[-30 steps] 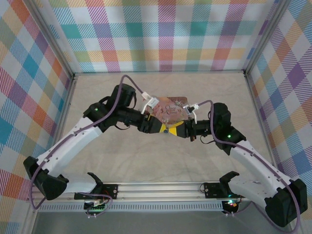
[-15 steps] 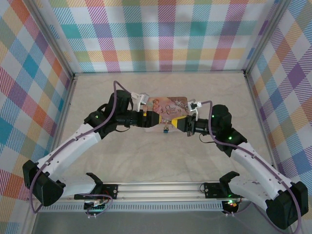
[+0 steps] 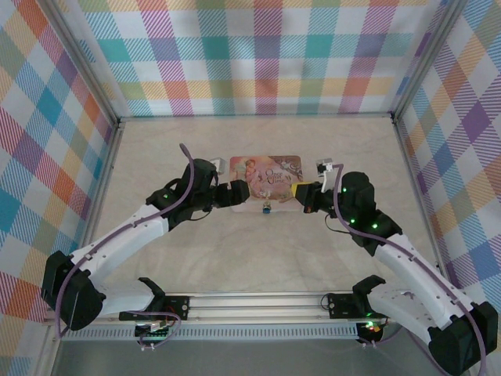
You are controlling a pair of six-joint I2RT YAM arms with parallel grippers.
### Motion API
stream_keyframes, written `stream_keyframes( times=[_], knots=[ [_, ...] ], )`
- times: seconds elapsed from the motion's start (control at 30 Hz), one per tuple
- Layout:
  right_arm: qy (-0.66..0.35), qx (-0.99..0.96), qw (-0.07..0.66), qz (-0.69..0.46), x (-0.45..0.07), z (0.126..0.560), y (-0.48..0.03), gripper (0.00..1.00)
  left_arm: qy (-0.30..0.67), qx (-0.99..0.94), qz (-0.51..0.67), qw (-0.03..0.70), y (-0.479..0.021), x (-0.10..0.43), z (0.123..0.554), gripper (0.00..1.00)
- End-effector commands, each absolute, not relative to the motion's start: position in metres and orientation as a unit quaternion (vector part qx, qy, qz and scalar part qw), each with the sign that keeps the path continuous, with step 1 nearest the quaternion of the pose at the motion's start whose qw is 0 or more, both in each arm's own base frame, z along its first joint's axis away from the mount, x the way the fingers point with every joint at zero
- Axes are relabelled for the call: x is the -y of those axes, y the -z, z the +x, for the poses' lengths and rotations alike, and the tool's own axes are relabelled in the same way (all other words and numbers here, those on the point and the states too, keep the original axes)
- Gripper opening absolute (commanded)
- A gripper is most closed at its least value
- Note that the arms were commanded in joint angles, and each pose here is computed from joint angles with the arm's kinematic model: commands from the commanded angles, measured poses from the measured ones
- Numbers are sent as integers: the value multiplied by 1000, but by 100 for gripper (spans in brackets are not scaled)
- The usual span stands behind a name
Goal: Unlock a padlock with a key
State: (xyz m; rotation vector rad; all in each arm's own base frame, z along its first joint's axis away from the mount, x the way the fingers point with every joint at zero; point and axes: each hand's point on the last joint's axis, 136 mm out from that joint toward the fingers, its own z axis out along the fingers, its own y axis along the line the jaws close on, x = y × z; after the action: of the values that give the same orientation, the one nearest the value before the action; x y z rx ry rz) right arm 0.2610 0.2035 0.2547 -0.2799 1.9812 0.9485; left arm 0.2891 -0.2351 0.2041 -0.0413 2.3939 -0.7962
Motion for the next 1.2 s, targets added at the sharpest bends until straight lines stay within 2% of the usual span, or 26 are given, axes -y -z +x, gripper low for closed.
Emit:
stream_keyframes(
  times=[0.0,0.03,0.07,0.23,0.6,0.97,1.17],
  knots=[
    [-354,-804,469,-95,-190,268,-257,0,287,-897,-49,332,-207,225,302,90],
    [-348,-806,470,-88,-187,270,-256,0,281,-898,-60,334,-205,221,304,99],
    [-341,-809,472,-82,-184,272,-256,0,276,-898,-68,335,-204,219,306,100],
    [-298,-826,476,-54,-166,282,-251,0,245,-903,-104,338,-181,210,318,100],
    [-258,-848,463,-30,-148,286,-225,0,244,-896,-122,350,-157,217,395,100],
    [-242,-860,448,-24,-142,286,-206,0,278,-907,-110,295,-118,243,456,92],
    [-228,-869,439,-22,-138,288,-196,0,307,-905,-86,281,-118,268,479,90]
  ],
)
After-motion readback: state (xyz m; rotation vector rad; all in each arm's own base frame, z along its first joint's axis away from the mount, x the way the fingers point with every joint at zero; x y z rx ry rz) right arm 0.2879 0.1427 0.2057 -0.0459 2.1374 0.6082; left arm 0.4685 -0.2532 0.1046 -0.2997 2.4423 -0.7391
